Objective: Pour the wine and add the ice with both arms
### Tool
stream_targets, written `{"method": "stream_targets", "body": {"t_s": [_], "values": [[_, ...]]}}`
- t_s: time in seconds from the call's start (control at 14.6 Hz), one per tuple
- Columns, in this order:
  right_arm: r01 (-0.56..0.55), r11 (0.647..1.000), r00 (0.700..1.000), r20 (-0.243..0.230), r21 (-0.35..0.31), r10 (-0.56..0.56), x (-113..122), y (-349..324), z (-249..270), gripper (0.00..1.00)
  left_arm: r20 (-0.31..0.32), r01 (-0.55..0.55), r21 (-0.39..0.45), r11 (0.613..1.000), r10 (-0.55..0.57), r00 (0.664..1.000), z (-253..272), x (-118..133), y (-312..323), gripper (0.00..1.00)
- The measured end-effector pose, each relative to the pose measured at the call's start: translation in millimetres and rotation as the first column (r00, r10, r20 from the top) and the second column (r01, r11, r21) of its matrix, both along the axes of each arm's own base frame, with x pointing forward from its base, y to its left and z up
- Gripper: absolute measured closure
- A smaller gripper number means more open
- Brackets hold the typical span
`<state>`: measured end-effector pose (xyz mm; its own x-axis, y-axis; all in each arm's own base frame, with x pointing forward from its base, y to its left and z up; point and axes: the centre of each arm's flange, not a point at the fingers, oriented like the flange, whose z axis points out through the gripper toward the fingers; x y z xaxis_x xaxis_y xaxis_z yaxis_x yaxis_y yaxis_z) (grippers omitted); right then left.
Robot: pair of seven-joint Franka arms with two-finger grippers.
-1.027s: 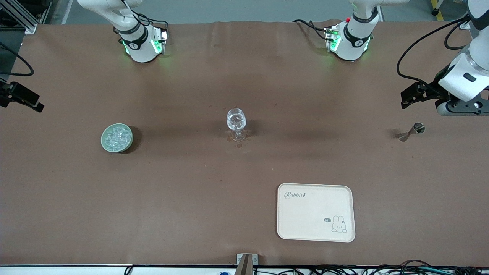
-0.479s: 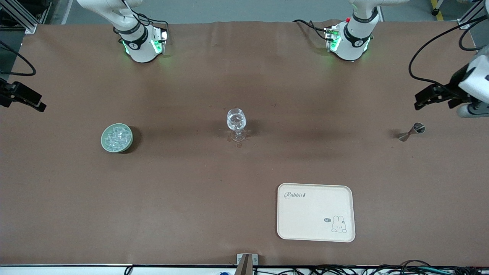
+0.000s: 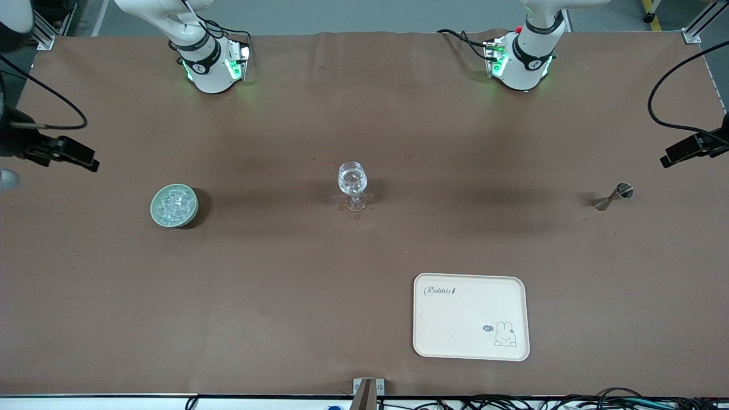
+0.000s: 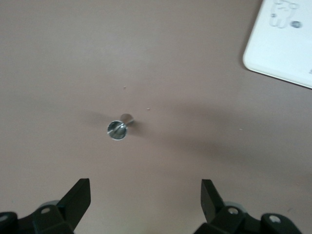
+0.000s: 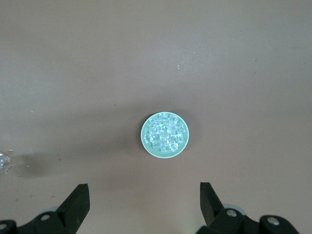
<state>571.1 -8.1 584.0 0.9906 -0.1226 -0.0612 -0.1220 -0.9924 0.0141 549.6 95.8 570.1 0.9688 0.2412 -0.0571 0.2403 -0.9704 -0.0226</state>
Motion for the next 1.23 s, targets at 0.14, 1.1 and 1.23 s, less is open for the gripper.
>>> {"method": "stream_targets", "body": {"t_s": [0.14,1.1,1.23], "values": [[-0.007,1.000,1.000,-0.011,0.000,0.007,3.9,3.6,-42.3,0.00,-0.034,-0.062,0.000,0.998,0.062,0.998,-17.9,-1.8,33.4,0.00],[-0.084,0.994,0.993,0.075,-0.075,0.090,-61.2,-2.4,-277.0,0.00,-0.237,-0.693,-0.251,0.676,0.651,0.721,-204.0,-18.0,250.0,0.00],[-0.097,0.991,0.991,0.082,-0.087,0.104,-71.1,-7.4,-297.3,0.00,-0.261,-0.736,-0.258,0.626,0.688,0.677,-228.4,-19.6,261.8,0.00]]}}
